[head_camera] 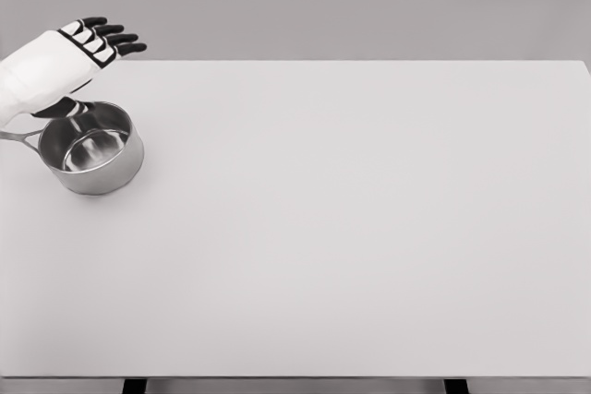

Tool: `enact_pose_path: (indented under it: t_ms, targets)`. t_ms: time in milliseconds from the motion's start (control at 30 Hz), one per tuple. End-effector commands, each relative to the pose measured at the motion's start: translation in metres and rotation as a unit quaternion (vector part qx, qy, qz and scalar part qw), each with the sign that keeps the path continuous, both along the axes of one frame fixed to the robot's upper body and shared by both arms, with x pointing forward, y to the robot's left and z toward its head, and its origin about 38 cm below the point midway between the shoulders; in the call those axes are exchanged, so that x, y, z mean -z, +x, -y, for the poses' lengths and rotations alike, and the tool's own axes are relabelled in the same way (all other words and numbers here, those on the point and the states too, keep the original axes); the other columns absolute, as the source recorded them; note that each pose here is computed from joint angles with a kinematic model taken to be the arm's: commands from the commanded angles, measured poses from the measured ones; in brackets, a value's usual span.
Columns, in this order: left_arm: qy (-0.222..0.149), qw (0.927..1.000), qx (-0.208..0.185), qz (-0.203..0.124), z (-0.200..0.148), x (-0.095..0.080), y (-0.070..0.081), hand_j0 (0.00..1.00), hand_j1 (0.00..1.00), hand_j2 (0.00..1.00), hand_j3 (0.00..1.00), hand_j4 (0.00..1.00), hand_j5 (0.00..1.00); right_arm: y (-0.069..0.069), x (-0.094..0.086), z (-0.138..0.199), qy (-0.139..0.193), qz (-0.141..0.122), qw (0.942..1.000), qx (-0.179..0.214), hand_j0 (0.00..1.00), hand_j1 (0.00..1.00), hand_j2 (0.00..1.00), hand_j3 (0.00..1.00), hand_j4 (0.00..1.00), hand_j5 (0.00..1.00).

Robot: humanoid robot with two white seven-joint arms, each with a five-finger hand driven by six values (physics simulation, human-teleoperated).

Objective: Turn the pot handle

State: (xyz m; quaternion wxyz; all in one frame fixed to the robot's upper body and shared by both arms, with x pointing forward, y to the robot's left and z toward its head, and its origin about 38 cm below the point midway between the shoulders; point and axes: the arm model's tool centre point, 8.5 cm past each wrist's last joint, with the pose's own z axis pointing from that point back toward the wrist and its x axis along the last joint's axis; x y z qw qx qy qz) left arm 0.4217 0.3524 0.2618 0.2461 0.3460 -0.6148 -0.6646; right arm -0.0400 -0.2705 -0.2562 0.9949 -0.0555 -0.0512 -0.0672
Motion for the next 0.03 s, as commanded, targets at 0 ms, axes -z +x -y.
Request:
enact_pose_path:
  t_ms: [0]
  targets:
    - [-0.001, 1.0000, 0.001, -0.001, -0.0001, 0.0001, -0.0002, 1.00, 1.00, 1.00, 1.00, 1.00, 1.00, 0.0002, 0.0000, 0.0000, 0.000, 0.000, 1.0000, 0.000, 1.00, 1.00, 1.00, 1.00, 1.00, 1.00]
